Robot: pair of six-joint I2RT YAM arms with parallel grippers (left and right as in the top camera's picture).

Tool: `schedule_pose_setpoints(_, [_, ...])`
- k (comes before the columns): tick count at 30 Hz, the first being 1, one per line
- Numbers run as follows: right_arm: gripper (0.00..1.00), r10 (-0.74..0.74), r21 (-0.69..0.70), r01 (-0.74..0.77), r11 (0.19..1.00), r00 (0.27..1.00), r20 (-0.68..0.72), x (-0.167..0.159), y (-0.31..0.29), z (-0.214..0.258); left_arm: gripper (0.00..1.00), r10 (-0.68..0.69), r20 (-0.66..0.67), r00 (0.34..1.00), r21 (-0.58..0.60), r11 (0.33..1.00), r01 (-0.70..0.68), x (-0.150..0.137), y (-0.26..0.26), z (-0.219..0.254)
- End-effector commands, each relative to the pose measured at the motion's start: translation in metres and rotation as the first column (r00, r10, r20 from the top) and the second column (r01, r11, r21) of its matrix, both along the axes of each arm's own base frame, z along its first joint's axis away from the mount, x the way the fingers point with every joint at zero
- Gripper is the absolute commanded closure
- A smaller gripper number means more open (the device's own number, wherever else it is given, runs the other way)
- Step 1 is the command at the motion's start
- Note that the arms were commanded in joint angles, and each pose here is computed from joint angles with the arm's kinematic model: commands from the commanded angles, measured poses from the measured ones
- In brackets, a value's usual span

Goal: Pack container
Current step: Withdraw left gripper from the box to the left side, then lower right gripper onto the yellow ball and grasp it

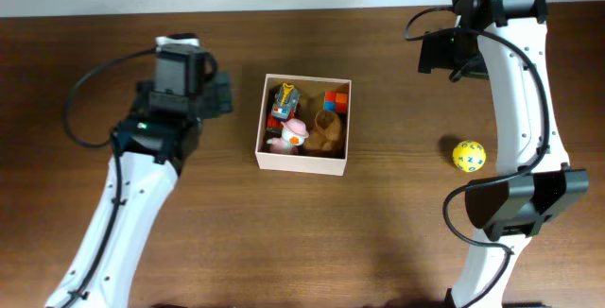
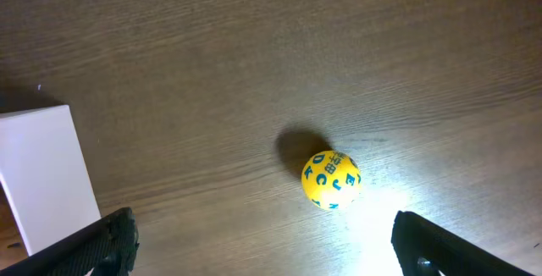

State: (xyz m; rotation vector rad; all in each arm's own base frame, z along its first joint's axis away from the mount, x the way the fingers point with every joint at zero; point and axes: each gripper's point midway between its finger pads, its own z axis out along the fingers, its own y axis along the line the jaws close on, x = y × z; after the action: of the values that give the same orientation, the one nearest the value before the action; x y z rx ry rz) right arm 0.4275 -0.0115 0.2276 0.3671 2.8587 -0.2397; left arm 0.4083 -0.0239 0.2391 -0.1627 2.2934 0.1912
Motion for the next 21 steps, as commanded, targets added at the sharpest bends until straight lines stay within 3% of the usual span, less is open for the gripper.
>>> schedule_pose_setpoints(1, [0.01,-0.015,-0.010,0.016,1.000,0.999,0.047,-0.002,-0.004,0.016,0.01,0.083,-0.008,0.996,0.004,0.997,-0.083,0.000,0.023,-0.003])
schedule_pose_setpoints(7, [0.01,-0.015,-0.011,0.015,1.000,0.999,0.049,-0.001,-0.004,0.017,0.01,0.097,-0.039,0.995,0.011,0.995,-0.096,-0.005,0.029,-0.008])
schedule_pose_setpoints(13, [0.01,0.011,-0.019,-0.012,1.000,0.999,-0.042,-0.021,-0.008,0.011,0.01,0.097,-0.039,0.995,0.011,0.995,-0.096,-0.005,0.029,-0.008])
schedule_pose_setpoints(21, [0.01,0.011,-0.016,-0.011,1.000,1.000,0.018,-0.034,-0.008,0.037,0.01,0.097,-0.039,0.995,0.011,0.995,-0.096,-0.005,0.029,-0.008])
